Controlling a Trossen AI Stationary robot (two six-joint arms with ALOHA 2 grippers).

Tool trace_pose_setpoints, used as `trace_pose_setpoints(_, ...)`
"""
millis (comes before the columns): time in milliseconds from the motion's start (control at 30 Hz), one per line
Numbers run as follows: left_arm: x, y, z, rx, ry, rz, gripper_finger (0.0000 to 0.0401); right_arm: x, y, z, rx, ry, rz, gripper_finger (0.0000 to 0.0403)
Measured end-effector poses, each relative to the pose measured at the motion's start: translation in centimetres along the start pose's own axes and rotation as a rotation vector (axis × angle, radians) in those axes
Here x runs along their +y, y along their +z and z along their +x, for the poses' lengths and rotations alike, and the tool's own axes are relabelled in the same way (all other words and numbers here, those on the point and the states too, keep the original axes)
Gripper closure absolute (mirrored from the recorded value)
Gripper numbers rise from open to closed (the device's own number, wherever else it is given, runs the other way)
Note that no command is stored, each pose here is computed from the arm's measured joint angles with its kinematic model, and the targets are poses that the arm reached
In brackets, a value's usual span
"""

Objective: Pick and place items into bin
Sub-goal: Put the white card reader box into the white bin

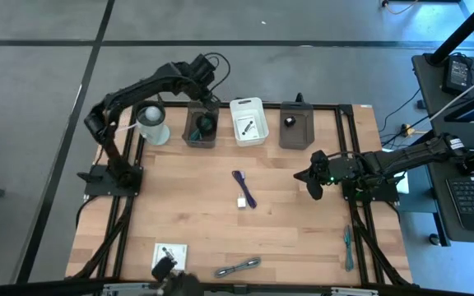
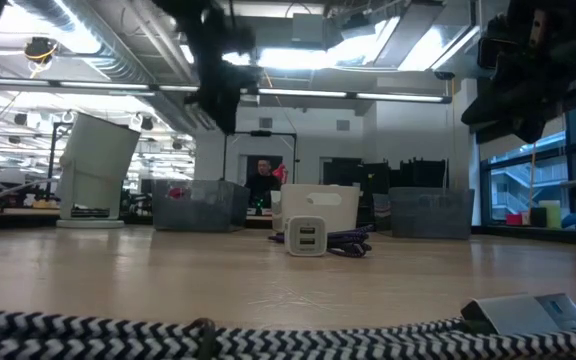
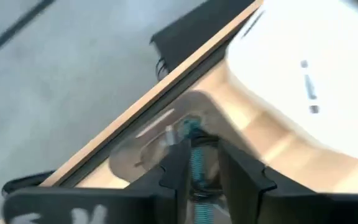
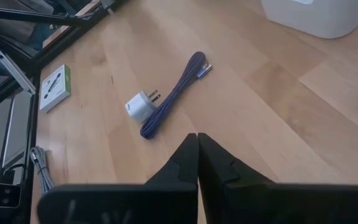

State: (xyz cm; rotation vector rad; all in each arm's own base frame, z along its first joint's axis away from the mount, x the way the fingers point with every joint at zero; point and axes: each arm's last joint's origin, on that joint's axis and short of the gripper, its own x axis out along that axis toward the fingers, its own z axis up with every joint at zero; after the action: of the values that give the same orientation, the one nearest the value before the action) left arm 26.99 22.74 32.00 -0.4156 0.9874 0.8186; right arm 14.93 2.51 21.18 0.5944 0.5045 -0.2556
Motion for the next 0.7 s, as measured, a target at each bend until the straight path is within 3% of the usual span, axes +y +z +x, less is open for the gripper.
trace_pose_setpoints(200, -4.0, -1.0, -5.0, -0.142, -0.071, 0.012, 0.0393, 0.0, 0.0, 0.0, 0.001, 0.001, -0.064, 0.0393)
trace_pose_setpoints(400, -9.2, -2.8, -7.8, -0.226, -0.138, 0.075, 0.0399, 0.0, 0.0, 0.0, 0.001, 0.002, -0.158, 0.0392)
trace_pose_setpoints(700, -17.3, -7.6, -7.0, -0.327, -0.349, 0.235, 0.0399, 0.0, 0.0, 0.0, 0.001, 0.002, -0.161, 0.0391)
